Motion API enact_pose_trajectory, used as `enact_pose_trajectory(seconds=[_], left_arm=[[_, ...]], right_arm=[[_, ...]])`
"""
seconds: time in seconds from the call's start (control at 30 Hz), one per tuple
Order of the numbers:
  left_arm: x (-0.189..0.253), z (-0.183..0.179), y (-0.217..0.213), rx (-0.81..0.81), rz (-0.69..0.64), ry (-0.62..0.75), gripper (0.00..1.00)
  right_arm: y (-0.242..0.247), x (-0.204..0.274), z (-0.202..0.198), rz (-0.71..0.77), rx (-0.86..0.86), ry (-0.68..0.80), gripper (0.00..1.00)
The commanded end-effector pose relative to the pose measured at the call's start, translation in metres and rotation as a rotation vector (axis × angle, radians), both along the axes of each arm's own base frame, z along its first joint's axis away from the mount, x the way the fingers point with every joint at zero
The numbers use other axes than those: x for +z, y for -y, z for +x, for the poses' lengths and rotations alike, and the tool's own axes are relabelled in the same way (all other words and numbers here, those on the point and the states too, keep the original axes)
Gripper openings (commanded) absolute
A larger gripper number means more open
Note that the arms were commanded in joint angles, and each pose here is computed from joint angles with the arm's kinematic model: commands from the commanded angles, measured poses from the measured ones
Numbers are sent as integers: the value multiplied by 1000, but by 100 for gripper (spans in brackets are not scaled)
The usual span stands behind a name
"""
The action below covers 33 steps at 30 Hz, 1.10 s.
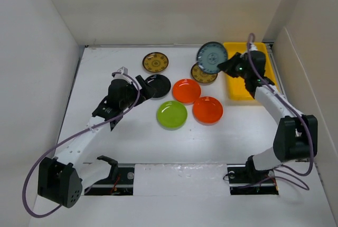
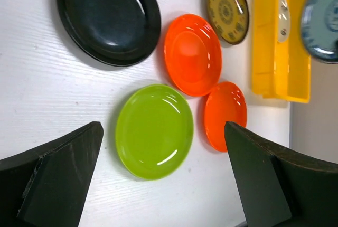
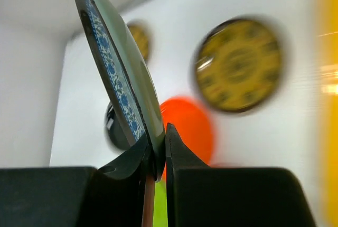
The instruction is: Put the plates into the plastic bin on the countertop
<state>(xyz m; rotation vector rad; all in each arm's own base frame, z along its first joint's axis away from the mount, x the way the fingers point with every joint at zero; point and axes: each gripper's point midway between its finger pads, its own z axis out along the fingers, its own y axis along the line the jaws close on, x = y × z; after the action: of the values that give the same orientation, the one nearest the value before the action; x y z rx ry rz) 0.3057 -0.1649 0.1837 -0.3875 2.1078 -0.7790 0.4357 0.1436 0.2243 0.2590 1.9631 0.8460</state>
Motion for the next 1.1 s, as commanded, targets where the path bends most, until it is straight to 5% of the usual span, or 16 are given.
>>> enact_pose_trajectory(seconds=[0.0,0.27,0.6,0.77,0.8,0.87,0.9,1.07], left_arm=[[18,16,-10,75,24,47,100],[-2,23,-17,127,62,-6,100],[-13,26,-16,122,78,-21,100],[-27,29,-22,153,99,-63,100],[-27,30,-24,170,98,-64,100],[-43,27,-25,168,118,-107,100],[-46,27,-25,168,123,-115,100],[-63,36,-26,198,94,-154,100]], right_arm=[[78,10,31,54,-255,24,0],[198,-51,100,138,-419,-110,0],[226,-100,132,193,-407,-197,2],[232,-104,132,187,-413,-204,56],[232,-98,132,176,-409,-190,75],[232,-95,126,172,-419,-190,80],[227,-76,123,153,-414,-154,100],[221,-26,96,79,-507,-89,100]])
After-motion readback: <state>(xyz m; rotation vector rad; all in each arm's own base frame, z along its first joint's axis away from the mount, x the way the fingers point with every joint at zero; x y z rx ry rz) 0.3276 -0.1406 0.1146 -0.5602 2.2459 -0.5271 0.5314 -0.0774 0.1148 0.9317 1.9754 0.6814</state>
